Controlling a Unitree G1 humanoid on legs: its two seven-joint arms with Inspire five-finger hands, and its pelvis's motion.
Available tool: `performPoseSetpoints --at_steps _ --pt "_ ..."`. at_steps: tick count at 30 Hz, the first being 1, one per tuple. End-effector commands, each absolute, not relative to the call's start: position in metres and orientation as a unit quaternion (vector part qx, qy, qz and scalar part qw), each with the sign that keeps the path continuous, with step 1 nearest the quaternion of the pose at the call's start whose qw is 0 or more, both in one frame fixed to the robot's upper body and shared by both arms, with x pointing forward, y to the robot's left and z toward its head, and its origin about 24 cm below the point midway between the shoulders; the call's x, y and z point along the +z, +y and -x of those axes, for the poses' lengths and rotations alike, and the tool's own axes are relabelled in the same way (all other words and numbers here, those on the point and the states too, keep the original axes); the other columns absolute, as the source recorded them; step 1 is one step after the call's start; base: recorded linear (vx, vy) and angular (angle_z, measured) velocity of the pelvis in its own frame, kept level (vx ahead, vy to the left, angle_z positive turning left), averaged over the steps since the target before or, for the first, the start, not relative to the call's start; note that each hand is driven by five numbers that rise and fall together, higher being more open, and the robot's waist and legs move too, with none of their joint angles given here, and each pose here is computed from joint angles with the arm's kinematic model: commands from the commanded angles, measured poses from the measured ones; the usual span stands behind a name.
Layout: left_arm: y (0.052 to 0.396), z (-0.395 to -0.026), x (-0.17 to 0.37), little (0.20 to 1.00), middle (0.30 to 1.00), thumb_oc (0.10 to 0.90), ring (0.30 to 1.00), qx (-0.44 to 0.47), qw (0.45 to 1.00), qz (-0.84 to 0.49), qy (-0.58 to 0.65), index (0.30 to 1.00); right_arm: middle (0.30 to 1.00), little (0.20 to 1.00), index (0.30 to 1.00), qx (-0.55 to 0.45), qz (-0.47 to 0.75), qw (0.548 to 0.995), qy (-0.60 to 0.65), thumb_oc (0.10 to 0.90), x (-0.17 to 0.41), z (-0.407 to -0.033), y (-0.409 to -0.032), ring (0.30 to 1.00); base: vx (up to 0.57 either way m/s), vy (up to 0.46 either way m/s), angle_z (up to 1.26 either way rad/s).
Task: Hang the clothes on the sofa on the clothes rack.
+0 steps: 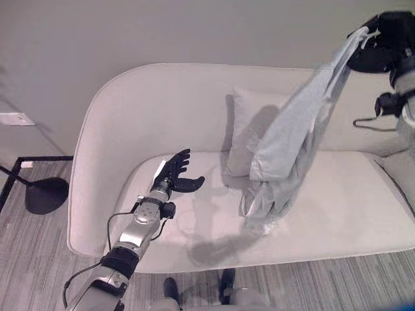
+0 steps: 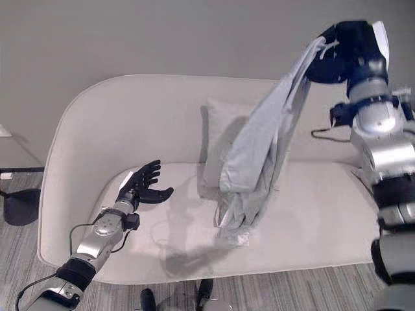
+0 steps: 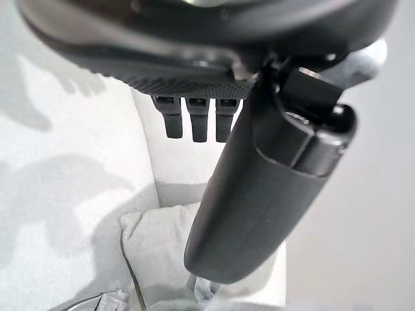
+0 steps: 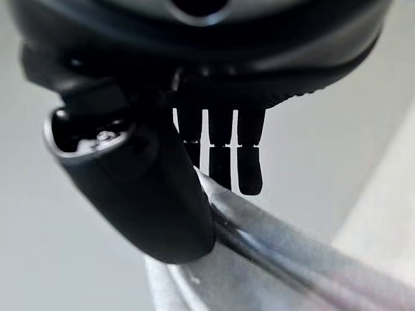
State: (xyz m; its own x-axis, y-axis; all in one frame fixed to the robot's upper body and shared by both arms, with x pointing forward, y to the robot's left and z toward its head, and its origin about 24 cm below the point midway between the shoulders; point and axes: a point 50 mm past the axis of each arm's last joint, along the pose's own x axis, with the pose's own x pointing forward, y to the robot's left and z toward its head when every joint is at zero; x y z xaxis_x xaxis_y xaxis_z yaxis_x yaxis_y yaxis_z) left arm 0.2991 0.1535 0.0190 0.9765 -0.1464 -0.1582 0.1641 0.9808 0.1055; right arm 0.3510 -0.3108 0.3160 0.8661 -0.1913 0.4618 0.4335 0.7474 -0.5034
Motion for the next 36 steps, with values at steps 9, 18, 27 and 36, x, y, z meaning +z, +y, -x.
performPoseSetpoints --at_steps 9,18,27,36 --pt "0.119 -0.326 0.098 0.9 0.9 0.8 0.9 -0.13 0.985 -0.067 -0.094 0.9 0.3 0.3 0.3 -0.311 0.273 0.881 -0.228 0.4 0.38 -0.357 -0.32 0.3 -0.04 -0.033 0.18" --pt "0.104 -0.343 0.134 0.9 0.9 0.8 0.9 -0.129 0.977 -0.085 -0.147 0.9 0.3 0.3 0.3 -0.287 0.261 0.896 -0.215 0.4 0.353 -0.372 -0.303 0.3 -0.04 -0.007 0.06" --pt "0.078 -0.358 0.16 0.9 0.9 0.8 0.9 -0.153 0.966 -0.115 -0.176 0.9 0.3 0.3 0.3 -0.27 0.273 0.892 -0.239 0.4 0.352 -0.372 -0.29 0.3 -0.03 0.007 -0.1" --pt "0.067 -0.364 0.146 0.9 0.9 0.8 0.9 -0.159 0.969 -0.129 -0.142 0.9 0.3 0.3 0.3 -0.245 0.266 0.891 -0.275 0.4 0.361 -0.37 -0.275 0.3 -0.03 -0.016 -0.21"
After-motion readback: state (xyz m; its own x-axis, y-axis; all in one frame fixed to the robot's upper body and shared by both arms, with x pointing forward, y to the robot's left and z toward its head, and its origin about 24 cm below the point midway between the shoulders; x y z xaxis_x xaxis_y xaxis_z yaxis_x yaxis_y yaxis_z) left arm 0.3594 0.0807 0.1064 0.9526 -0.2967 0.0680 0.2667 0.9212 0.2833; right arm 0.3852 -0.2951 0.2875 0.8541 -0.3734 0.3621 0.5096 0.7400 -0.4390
